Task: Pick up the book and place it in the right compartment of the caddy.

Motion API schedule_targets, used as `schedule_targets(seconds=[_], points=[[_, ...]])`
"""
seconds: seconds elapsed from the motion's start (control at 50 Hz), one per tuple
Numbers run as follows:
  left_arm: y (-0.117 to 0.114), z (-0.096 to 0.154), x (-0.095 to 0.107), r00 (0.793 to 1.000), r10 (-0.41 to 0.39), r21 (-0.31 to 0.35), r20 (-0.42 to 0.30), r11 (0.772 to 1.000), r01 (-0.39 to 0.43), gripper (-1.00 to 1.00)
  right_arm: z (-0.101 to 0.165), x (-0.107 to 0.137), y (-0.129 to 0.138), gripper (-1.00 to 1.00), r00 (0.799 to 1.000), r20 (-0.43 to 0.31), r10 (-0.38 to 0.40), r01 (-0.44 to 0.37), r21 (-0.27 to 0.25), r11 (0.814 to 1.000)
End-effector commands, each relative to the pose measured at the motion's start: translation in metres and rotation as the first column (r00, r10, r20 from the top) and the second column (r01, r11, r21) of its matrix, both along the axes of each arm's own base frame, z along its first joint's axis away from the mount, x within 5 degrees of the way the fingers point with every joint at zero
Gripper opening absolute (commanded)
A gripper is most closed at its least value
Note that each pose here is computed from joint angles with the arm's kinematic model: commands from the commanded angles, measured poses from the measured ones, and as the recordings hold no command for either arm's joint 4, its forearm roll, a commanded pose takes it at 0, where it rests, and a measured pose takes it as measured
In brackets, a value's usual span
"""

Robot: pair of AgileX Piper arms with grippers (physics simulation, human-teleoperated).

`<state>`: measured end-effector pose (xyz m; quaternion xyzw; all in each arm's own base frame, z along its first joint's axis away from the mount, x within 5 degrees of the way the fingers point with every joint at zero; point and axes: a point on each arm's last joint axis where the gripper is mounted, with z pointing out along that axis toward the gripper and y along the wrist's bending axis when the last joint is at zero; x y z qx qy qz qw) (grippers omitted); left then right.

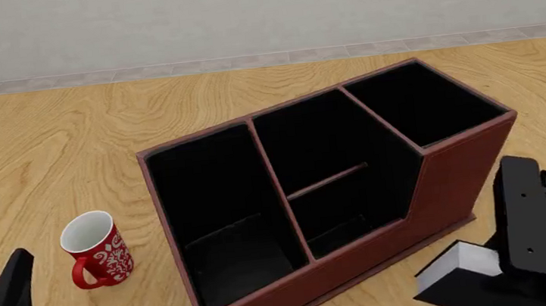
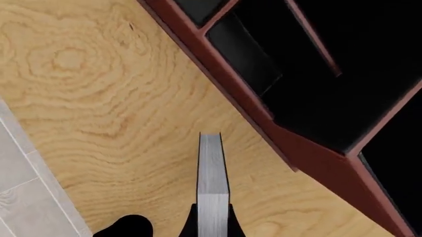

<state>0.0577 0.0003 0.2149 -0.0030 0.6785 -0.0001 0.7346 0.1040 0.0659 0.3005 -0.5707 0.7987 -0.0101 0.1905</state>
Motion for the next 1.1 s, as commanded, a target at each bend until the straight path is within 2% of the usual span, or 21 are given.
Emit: schedule_targets(seconds=[0.02,0.06,0.2,0.32,0.68,0.8,0.84,1.1], points=[[0.0,0.0,0.0,1.0,-0.001,0.001,0.001,1.0,0.001,1.0,0.025,-0.01,0.003,-1.0,0.997,0.075,0.033,-0.038,0.067,0.997],[0.0,0.0,0.0,1.0,-0.001,0.001,0.001,1.0,0.001,1.0,0.03,-0.013,0.008,-1.0,0.996,0.081,0.049,-0.056,0.089,0.994],[0.0,0.0,0.0,1.0,-0.001,0.001,0.001,1.0,0.001,1.0,0.036,-0.014,0.008,-1.0,0.992,0.104,0.066,-0.076,0.099,0.992],[0.0,0.0,-0.001,1.0,-0.001,0.002,0.002,1.0,0.001,1.0,0.053,-0.021,0.017,-1.0,0.984,0.136,0.117,-0.138,0.152,0.979],[0.0,0.0,0.0,1.0,-0.001,0.002,0.002,1.0,0.001,1.0,0.075,-0.028,0.022,-1.0,0.968,0.189,0.168,-0.205,0.2,0.958],[0.0,0.0,0.0,1.0,-0.001,0.002,0.002,1.0,0.001,1.0,0.083,-0.025,0.024,-1.0,0.962,0.209,0.175,-0.218,0.202,0.955],[0.0,0.001,0.0,1.0,-0.001,0.002,0.002,1.0,0.001,1.0,0.09,-0.025,0.028,-1.0,0.956,0.221,0.194,-0.241,0.211,0.947],[0.0,0.0,0.0,1.0,-0.001,0.002,0.002,1.0,0.001,1.0,0.106,-0.015,0.038,-1.0,0.939,0.26,0.224,-0.279,0.194,0.941]])
